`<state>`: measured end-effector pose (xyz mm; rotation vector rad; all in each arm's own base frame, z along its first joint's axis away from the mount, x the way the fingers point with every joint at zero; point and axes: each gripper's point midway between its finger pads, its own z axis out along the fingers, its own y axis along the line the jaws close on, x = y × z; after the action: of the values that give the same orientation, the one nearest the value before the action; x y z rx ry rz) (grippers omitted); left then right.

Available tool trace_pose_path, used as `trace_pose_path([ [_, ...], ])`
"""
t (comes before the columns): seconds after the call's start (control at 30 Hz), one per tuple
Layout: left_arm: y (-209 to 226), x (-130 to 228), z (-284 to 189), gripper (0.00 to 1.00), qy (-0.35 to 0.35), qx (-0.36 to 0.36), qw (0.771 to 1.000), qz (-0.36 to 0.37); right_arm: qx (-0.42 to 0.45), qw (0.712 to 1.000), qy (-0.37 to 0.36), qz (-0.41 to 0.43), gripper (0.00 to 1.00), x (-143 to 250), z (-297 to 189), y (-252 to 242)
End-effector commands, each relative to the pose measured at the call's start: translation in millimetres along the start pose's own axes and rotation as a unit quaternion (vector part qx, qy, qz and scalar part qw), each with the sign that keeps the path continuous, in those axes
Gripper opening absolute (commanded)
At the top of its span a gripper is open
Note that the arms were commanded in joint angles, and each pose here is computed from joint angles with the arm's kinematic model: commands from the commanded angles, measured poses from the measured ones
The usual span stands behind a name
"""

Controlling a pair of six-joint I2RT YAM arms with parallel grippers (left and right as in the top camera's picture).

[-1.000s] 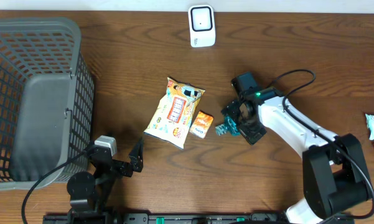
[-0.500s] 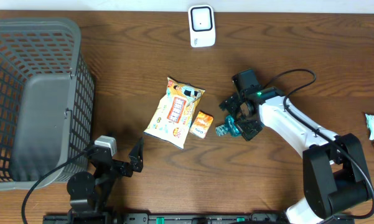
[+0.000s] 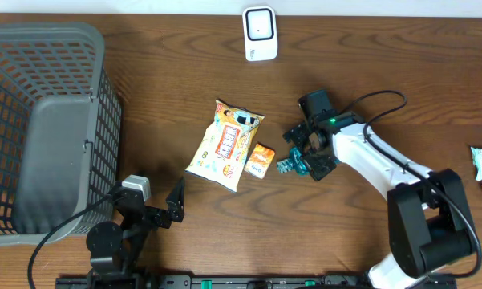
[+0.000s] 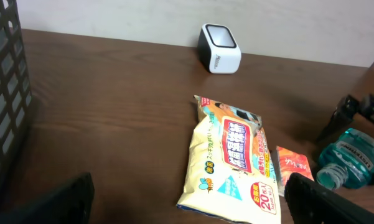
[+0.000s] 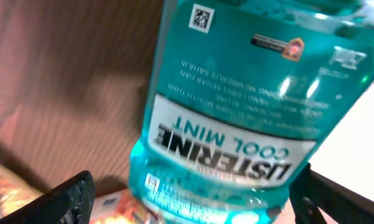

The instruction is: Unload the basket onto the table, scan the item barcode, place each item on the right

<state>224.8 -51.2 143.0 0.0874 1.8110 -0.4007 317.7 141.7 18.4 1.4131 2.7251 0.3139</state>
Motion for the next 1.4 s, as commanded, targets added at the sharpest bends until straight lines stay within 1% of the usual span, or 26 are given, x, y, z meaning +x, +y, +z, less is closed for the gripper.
trace_pose_path([
  [0.0,4,11,2,0.98,0.014,-0.005,1.000,-0.009,0.024,1.000,0.005,0.012,0.93,-1,16,-5],
  [0.17,4,11,2,0.98,0.014,-0.005,1.000,-0.009,0.043,0.999,0.022,0.011,0.90,4,30,-12],
  [0.23,4,11,2,0.98,0.014,-0.005,1.000,-0.009,0.039,0.999,0.022,-0.007,0.88,3,31,-10],
  [0.27,4,11,2,0.98,0.014,-0.005,1.000,-0.009,0.036,0.999,0.022,-0.018,0.81,3,31,-9],
  [0.33,4,11,2,0.98,0.014,-0.005,1.000,-0.009,0.026,0.998,0.029,-0.041,0.64,5,30,-4],
  [0.37,4,11,2,0.98,0.014,-0.005,1.000,-0.009,0.024,0.998,0.033,-0.046,0.59,7,30,-4],
  [0.4,4,11,2,0.98,0.014,-0.005,1.000,-0.009,0.022,0.998,0.037,-0.052,0.52,8,30,-3],
  [0.43,4,11,2,0.98,0.014,-0.005,1.000,-0.009,0.020,0.997,0.042,-0.056,0.47,10,29,-3],
  [0.53,4,11,2,0.98,0.014,-0.005,1.000,-0.009,0.010,0.996,0.057,-0.071,0.41,15,27,1],
  [0.67,4,11,2,0.98,0.014,-0.005,1.000,-0.009,-0.023,0.991,0.090,-0.092,0.41,25,8,14],
  [0.8,4,11,2,0.98,0.014,-0.005,1.000,-0.009,-0.080,0.983,0.132,-0.104,0.42,36,-21,33],
  [0.83,4,11,2,0.98,0.014,-0.005,1.000,-0.009,-0.107,0.977,0.148,-0.107,0.45,38,-35,41],
  [1.0,4,11,2,0.98,0.014,-0.005,1.000,-0.009,-0.156,0.958,0.217,-0.103,0.44,48,-63,47],
  [1.2,4,11,2,0.98,0.014,-0.005,1.000,-0.009,-0.213,0.917,0.314,-0.127,0.44,70,-88,52],
  [1.37,4,11,2,0.98,0.014,-0.005,1.000,-0.009,-0.231,0.886,0.382,-0.128,0.44,88,-107,48],
])
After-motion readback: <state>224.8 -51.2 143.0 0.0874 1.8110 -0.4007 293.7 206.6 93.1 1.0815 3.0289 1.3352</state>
